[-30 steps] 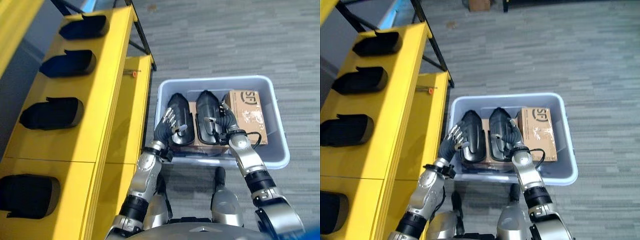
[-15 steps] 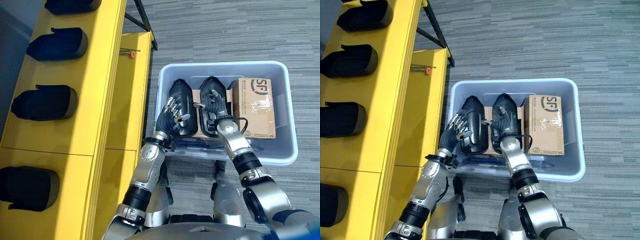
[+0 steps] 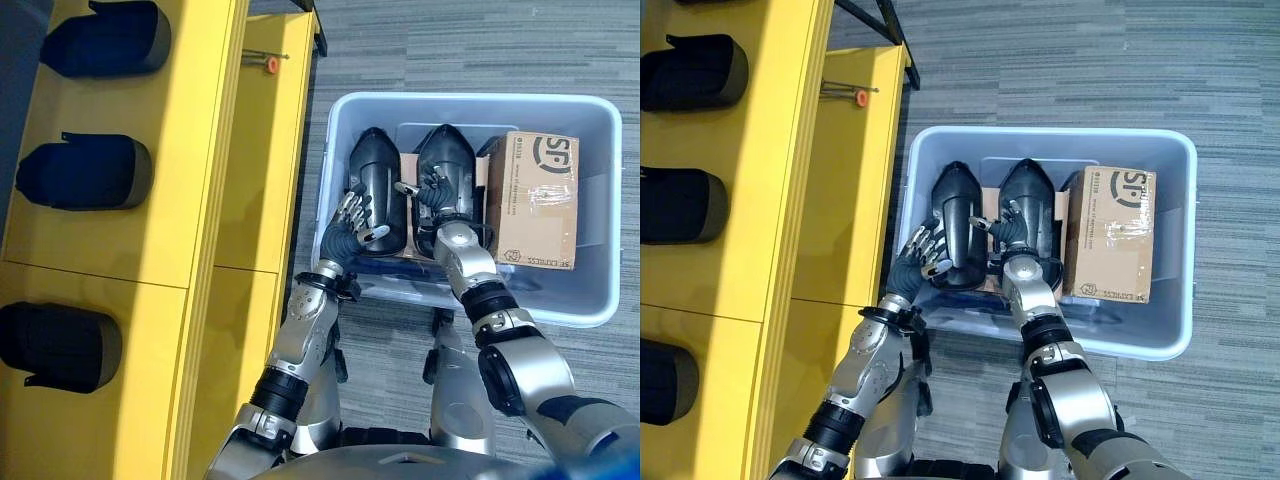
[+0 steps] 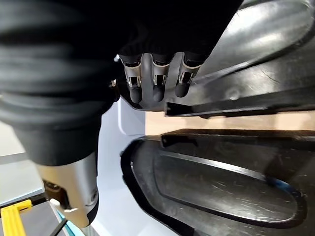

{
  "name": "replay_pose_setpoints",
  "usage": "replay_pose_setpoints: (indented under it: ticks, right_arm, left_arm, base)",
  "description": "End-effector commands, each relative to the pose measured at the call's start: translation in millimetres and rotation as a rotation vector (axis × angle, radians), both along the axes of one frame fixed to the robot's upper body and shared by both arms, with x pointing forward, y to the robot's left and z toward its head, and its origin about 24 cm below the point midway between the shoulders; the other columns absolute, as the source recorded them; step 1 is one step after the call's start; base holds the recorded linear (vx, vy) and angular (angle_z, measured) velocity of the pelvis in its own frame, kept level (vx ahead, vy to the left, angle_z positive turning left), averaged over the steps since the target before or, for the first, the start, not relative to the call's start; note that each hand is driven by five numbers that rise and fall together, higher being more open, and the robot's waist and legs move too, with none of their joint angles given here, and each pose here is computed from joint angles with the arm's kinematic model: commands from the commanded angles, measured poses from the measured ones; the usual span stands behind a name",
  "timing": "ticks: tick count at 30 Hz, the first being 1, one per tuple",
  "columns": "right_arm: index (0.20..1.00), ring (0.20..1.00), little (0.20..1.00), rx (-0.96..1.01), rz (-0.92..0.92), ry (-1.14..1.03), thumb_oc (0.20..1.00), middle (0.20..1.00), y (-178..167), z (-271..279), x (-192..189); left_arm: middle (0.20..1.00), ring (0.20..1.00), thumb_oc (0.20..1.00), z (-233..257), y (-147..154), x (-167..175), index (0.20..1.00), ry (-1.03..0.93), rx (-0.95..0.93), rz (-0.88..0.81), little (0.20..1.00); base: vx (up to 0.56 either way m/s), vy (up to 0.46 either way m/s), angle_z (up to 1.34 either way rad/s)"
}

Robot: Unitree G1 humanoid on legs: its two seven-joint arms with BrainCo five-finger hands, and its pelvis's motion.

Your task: Move parts from the plastic box to the shelf.

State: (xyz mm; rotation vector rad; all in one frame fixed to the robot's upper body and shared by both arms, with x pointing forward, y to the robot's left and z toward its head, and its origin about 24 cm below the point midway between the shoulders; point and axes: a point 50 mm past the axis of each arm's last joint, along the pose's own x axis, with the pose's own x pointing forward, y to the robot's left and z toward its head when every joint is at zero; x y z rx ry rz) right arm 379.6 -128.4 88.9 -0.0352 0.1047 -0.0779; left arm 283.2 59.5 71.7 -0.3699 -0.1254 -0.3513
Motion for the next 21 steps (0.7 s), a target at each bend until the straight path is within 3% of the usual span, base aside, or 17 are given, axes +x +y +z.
replay_pose_setpoints:
  ticks: [1,13,21]
  right_arm:
    - [1.0,1.0,1.0,0.072,0.003,-0.132,1.0,1.0,8.7,35.3,11.8]
    - [1.0,1.0,1.0,0.073,0.079,-0.024,1.0,1.0,36.7,13.0,11.3]
    - [1.0,1.0,1.0,0.232,0.265,0.096,1.0,1.0,90.9,-20.0,-16.1]
  left_arm:
    - [1.0,1.0,1.0,33.8,-17.6,-6.2,1.0,-0.128,-0.102,-0.032,1.0]
    - [1.0,1.0,1.0,38.5,-22.1,-5.6,1.0,-0.126,-0.132,-0.029,1.0]
    - [1.0,1.0,1.0,29.7,-25.2,-7.8,1.0,-0.091,-0.129,-0.037,1.0]
  base:
    - [0.0,0.0,0.0]
    - [-0.01,0.008,0.02]
    - [0.0,0.0,0.0]
